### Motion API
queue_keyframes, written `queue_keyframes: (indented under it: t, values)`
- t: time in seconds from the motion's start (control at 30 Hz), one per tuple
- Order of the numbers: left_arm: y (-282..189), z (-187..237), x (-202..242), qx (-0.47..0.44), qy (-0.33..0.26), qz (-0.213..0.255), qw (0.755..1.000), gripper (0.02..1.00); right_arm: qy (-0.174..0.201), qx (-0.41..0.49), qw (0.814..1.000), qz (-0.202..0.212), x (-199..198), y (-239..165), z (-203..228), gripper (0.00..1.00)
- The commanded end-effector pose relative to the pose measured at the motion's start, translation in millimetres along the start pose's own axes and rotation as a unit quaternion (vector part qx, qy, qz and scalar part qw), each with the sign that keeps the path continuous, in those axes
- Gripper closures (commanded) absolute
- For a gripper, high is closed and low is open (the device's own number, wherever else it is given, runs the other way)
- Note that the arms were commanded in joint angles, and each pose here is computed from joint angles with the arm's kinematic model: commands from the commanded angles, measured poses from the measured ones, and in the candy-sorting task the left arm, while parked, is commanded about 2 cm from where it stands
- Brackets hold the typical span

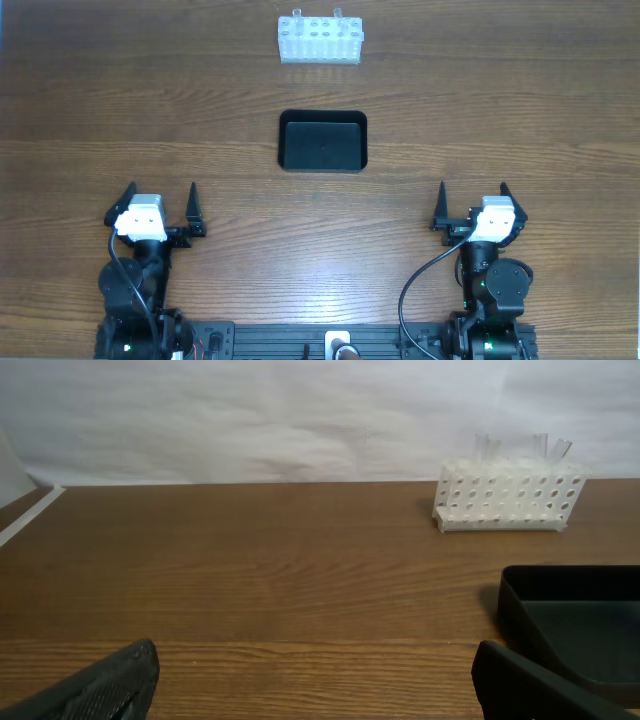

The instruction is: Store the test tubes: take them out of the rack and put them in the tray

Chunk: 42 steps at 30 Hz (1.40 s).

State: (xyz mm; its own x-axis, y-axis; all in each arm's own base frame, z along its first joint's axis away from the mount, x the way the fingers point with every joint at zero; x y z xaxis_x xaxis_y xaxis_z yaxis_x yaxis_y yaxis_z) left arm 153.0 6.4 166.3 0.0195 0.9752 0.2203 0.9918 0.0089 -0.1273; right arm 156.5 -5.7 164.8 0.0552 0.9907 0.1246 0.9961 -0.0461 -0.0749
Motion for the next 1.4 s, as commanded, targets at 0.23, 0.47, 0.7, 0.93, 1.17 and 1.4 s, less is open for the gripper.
queue_keyframes:
  t: [0.23,0.47,0.7,0.93,1.17,1.4]
  values:
    - [-0.7,0.4,0.6,0.002,0.008,-0.006,1.0,0.018,0.0,0.0,1.0,-0.001,-0.3,-0.1,1.5,0.009]
    - [-0.7,0.4,0.6,0.002,0.008,-0.006,1.0,0.018,0.0,0.0,1.0,-0.001,-0.3,0.0,1.6,0.007]
    - [-0.7,0.4,0.6,0.002,0.008,-0.006,1.0,0.018,0.0,0.0,1.0,-0.001,-0.3,0.0,1.6,0.009]
    - [-0.7,0.4,0.6,0.002,0.008,-0.006,1.0,0.018,0.0,0.0,1.0,-0.001,-0.3,0.0,1.6,0.009]
    - [-0.7,-0.2,0.7,-0.001,0.007,-0.007,1.0,0.018,0.0,0.0,1.0,-0.001,-0.3,0.0,1.6,0.009]
    - [-0.6,0.2,1.3,0.0,-0.03,-0.011,0.999,0.018,0.0,0.0,1.0,-0.001,-0.3,-0.1,1.5,0.007]
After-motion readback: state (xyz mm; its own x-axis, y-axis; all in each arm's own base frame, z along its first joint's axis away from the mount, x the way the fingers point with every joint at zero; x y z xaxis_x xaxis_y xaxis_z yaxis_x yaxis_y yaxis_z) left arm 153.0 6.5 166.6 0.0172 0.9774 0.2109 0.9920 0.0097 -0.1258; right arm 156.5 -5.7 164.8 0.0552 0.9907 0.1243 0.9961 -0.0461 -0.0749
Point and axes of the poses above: each gripper's point midway between its finger pads, its own y axis out along the fingers, its own x axis along the line the jaws close on, z = x × y, the point moved 9 cm from there along -y, back along the fingers, and after that the axes turned 12 degrees about y, right-handed, at the moved point
